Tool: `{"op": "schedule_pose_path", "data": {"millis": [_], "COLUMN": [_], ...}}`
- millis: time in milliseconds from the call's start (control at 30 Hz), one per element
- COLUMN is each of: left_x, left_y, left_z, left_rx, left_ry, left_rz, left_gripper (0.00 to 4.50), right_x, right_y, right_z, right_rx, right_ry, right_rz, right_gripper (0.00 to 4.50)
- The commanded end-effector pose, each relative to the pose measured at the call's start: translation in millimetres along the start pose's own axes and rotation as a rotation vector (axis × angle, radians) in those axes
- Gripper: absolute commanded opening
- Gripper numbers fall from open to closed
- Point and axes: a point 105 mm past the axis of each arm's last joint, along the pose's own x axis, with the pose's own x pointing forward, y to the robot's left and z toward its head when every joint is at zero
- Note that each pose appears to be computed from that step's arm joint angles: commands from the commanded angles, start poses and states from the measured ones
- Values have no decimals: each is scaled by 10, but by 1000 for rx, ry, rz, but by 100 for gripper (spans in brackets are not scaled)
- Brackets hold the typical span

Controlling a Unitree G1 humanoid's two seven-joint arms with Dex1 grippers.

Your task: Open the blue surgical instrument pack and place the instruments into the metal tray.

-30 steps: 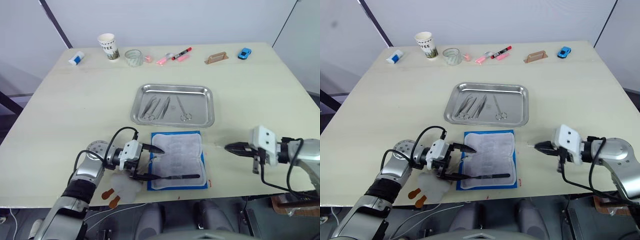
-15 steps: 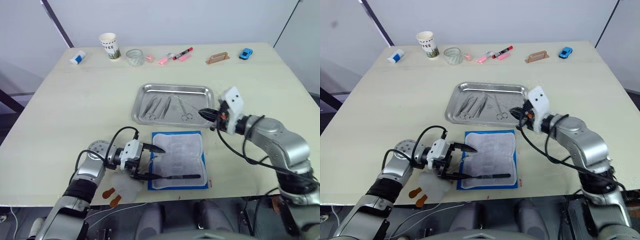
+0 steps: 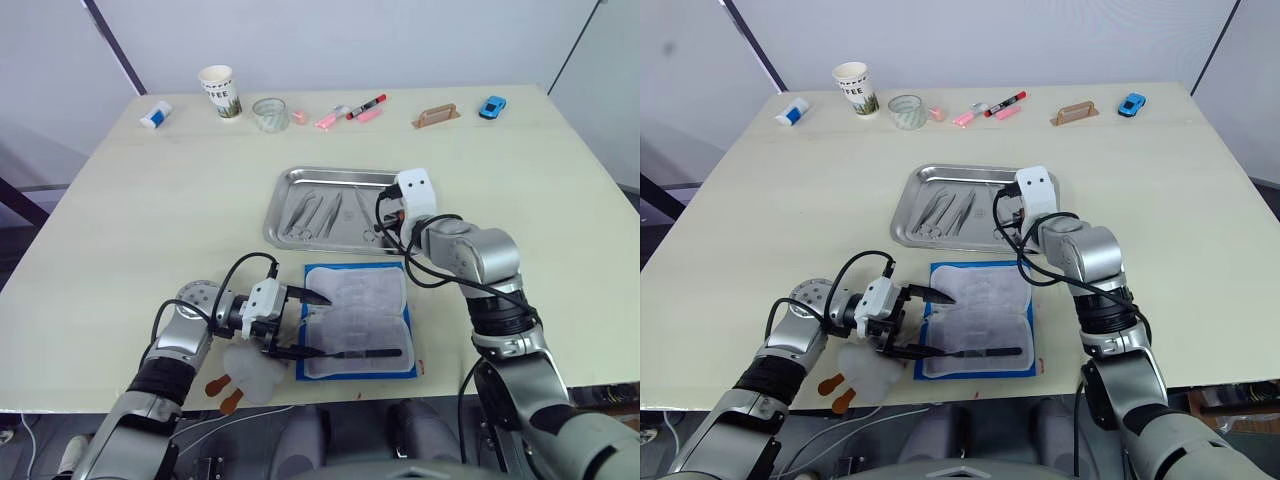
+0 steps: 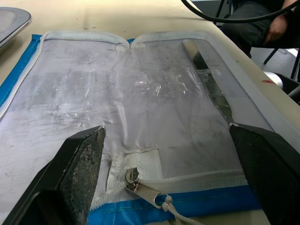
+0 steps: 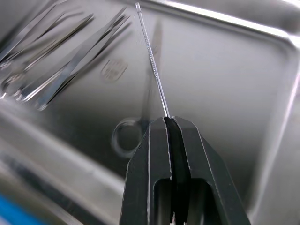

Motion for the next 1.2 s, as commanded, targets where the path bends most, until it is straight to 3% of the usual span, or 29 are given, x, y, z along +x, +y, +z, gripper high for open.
{"op": "schedule_pose_path", "data": {"millis": [33, 533, 567, 633, 733, 767, 833, 1200], "left_x": [35, 3, 1, -1, -2, -2, 0, 19], "left_y": [-129, -125, -125, -123, -120, -120, -118, -109], "left_z": [-222, -228, -228, -228, -227, -227, -226, -221], "left_rx": [-86, -86, -86, -86, -85, -85, -85, -83], "left_ry": [64, 71, 72, 73, 73, 73, 73, 68], "left_rz": [-30, -26, -26, -25, -26, -26, -27, -26], "left_gripper": [450, 450, 450, 450, 450, 450, 450, 450], "right_x": [12, 145, 143, 138, 122, 111, 88, -441], "right_y": [-52, -86, -79, -73, -40, -30, -20, 134], "right_z": [143, -9, -9, -2, 24, 44, 85, 390], "right_rx": [23, 36, 35, 34, 33, 32, 18, -129], "right_ry": [-56, -27, -27, -30, -42, -52, -70, -297], "right_rz": [-35, -58, -53, -48, -25, -18, -7, 234], "right_gripper": [3, 3, 50, 89, 237, 307, 393, 393]}}
